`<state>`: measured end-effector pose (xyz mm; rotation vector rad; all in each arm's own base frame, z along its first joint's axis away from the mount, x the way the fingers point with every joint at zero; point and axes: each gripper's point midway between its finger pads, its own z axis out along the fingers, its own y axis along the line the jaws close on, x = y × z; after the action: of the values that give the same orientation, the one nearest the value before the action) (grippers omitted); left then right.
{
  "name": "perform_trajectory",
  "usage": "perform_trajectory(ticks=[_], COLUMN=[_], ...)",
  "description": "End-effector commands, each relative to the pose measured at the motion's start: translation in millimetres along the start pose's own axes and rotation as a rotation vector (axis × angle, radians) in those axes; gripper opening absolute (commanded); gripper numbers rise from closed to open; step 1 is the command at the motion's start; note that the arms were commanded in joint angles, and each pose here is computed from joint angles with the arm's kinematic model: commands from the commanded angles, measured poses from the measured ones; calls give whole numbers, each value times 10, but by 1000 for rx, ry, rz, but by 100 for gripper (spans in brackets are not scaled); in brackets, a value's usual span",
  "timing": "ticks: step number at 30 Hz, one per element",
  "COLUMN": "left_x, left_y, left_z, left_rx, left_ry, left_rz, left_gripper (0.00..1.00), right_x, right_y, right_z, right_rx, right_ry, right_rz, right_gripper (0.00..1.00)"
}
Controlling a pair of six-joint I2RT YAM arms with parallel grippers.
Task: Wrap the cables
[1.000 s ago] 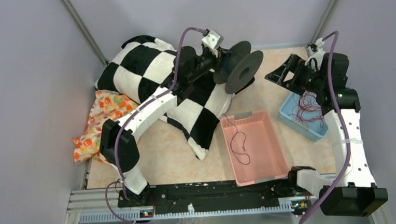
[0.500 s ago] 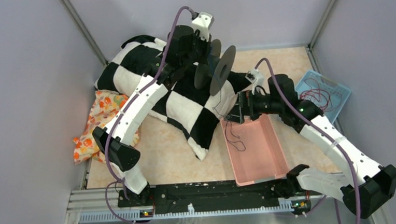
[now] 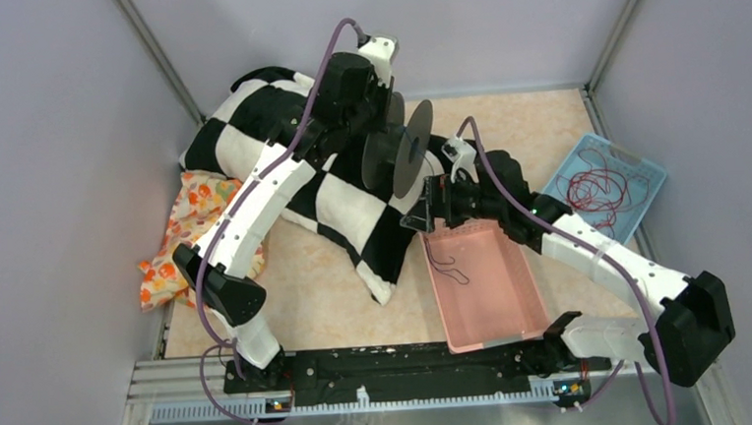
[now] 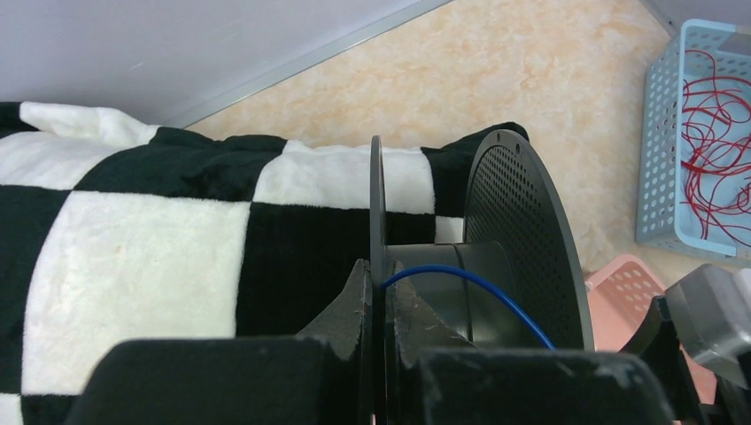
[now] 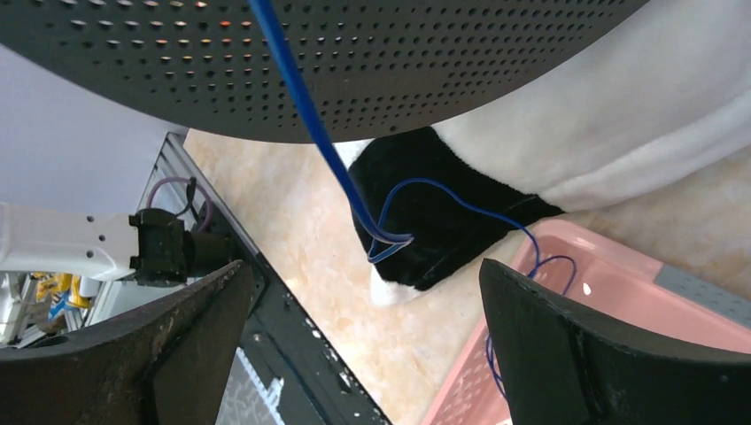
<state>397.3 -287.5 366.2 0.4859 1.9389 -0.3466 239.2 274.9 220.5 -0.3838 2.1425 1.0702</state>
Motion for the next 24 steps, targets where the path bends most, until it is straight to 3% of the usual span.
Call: perform_trajectory(ticks=[1,9,15,21,24], left_x=[-271,-196,-97,17,62], left_y=[145,243,485,593,621], left_z=[-219,-98,-74,-49,-31], left_rx=[-67,-51,-58,-37,-7], left_ry=[-69,-41,-3,16,18], left_rz=[-9,-71,-125,-147,-173], left_gripper=[0,0,0,0,0], right_x=[-122,-67,190,238,277], right_y=[146,-59,-298,-337,-392], right_z=[121,163,261,314,384], right_rx=[-38,15,62,34,33], right_ry=[-65,-158,-94,-115,-90], right_rz=[-14,-90,-157,-273,-331], right_gripper=[99,99,94,62,63])
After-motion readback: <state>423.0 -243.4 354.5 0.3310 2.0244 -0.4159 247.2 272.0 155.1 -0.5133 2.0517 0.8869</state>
